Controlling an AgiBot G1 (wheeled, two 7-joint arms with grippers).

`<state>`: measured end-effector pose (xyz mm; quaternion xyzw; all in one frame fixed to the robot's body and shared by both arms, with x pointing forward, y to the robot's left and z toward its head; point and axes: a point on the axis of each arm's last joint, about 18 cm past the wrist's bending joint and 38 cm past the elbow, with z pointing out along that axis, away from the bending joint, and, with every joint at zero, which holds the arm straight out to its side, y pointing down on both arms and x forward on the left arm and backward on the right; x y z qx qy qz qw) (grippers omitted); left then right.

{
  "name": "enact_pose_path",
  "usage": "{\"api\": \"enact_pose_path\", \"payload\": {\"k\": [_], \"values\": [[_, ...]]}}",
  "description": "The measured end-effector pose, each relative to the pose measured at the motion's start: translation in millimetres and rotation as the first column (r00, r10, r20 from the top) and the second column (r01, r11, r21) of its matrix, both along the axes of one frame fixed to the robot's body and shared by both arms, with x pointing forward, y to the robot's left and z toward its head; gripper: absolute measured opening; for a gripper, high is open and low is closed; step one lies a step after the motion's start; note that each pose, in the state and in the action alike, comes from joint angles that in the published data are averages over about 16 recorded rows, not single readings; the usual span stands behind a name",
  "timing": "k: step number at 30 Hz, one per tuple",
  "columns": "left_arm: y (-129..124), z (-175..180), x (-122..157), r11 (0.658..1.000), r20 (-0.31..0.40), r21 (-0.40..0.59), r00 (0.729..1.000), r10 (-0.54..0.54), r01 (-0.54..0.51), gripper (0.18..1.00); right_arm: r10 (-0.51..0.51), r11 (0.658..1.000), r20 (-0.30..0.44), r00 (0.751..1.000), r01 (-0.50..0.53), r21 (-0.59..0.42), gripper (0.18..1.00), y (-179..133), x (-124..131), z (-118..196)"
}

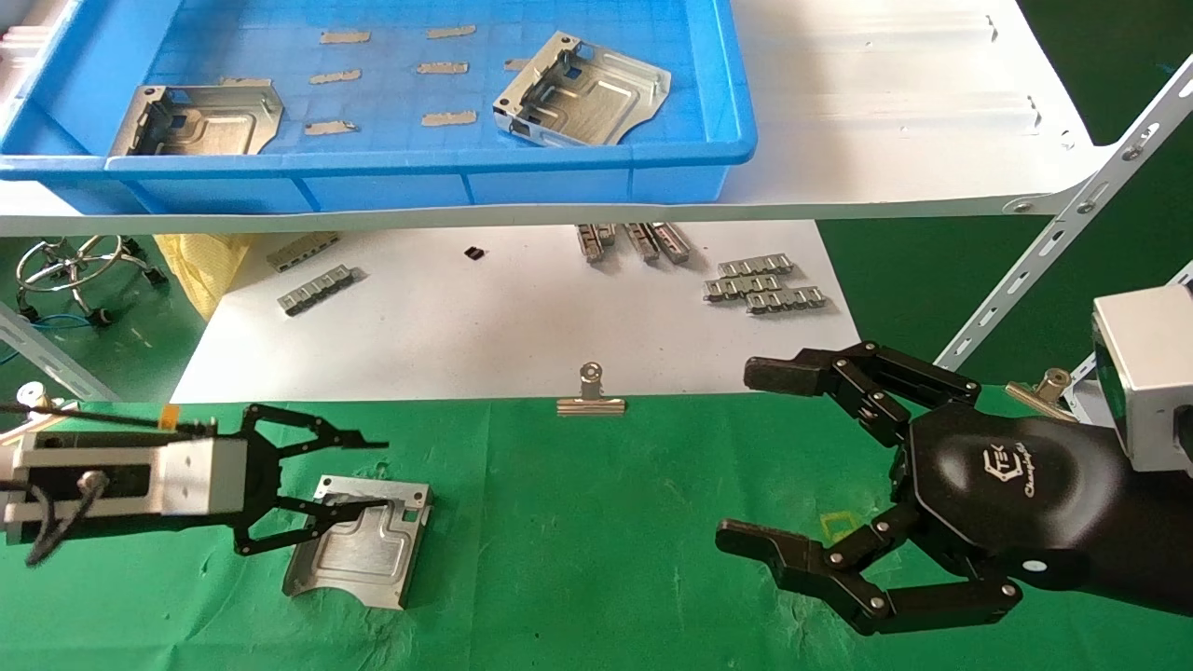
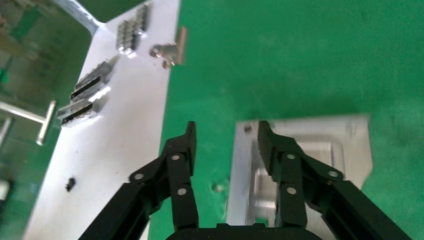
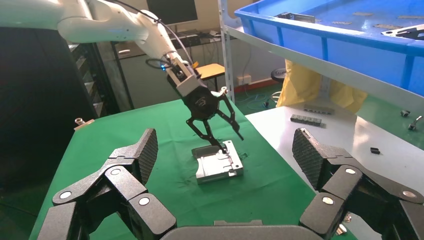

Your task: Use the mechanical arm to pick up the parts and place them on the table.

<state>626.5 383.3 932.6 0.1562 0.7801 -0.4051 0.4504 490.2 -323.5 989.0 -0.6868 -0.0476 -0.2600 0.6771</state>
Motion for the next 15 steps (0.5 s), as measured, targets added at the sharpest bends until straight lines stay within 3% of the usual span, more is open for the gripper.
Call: {"api": "enact_pose_path", "payload": {"k": [9,15], "values": [[0.6,-2.7,-2.2,0.974,-0.087,-0.222,0.996,0.018,-0.037,0.603,0.000,1.000,0.000,1.000,0.000,0.000,1.001,-0.1,0.0,0.0],[1.7,-3.8,-2.6,0.961,-0.103,-0.272,0.994,0.020,-0.048,0.745,0.000,1.000,0.000,1.000,0.000,0.000,1.001,-0.1,0.0,0.0]]}}
